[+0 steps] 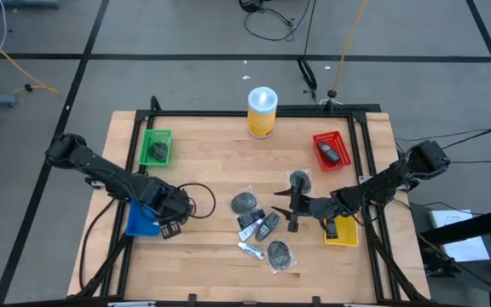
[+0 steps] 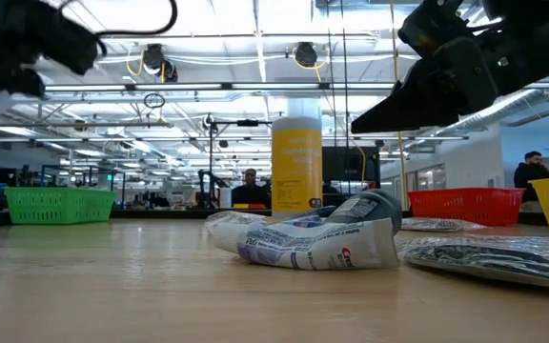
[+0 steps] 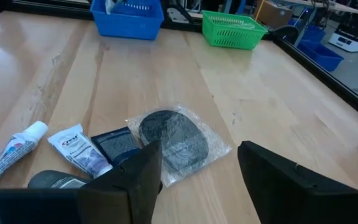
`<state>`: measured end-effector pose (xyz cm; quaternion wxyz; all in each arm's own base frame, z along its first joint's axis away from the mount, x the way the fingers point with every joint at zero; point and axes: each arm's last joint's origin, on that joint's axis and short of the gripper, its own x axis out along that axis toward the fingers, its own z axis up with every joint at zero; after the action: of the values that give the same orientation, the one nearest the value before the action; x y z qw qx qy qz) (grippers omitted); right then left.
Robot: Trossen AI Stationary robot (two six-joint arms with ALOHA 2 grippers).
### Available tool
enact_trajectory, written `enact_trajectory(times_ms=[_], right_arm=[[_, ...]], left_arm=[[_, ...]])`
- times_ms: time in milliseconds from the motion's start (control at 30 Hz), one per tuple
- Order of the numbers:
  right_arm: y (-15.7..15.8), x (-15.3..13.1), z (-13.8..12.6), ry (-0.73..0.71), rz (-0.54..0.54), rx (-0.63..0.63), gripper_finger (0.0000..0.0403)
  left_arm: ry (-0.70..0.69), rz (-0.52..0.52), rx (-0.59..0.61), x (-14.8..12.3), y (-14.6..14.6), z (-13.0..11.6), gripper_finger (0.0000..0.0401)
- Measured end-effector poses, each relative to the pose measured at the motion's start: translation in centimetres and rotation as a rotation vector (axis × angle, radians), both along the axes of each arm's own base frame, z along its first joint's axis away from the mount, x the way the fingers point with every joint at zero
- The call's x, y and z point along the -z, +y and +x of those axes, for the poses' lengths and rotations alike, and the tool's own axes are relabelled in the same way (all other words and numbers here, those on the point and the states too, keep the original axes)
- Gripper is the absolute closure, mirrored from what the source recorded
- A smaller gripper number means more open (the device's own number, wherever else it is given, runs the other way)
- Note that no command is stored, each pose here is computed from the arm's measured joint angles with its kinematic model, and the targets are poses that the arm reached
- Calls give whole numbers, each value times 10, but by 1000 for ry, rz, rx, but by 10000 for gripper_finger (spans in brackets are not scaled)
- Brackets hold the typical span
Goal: Pick & Place Travel size toiletries
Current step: Put the toothpaste into the blue bin
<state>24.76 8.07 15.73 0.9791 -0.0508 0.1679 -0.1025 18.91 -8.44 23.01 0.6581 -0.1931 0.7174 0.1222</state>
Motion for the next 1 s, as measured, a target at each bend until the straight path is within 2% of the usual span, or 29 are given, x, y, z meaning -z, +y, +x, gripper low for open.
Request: enact_trajectory(times_ms=[67,167,233,300,600,867,1000], right_arm=[[0,0,0,0,-1,-1,199],[0,0,0,0,-1,-1,199],[0,0,0,0,1,-1,200],[0,0,0,0,12,-12,200],[4,-3,2,-27,50,-101,200],[4,-3,2,-27,44,-104,202],[4,-3,2,-27,44,-104,202]], left_arm=[[13,5,-25,-12,1,-2,340],[127,72,-118,-26,7,-16,340],[185,160,-155,-28,13,-25,339],[199,196,-173,-23,17,-30,339],[83,167,-89,31,17,-26,339],[-72,177,-51,31,14,-16,339],[-85,205,-40,30,15,-16,338]])
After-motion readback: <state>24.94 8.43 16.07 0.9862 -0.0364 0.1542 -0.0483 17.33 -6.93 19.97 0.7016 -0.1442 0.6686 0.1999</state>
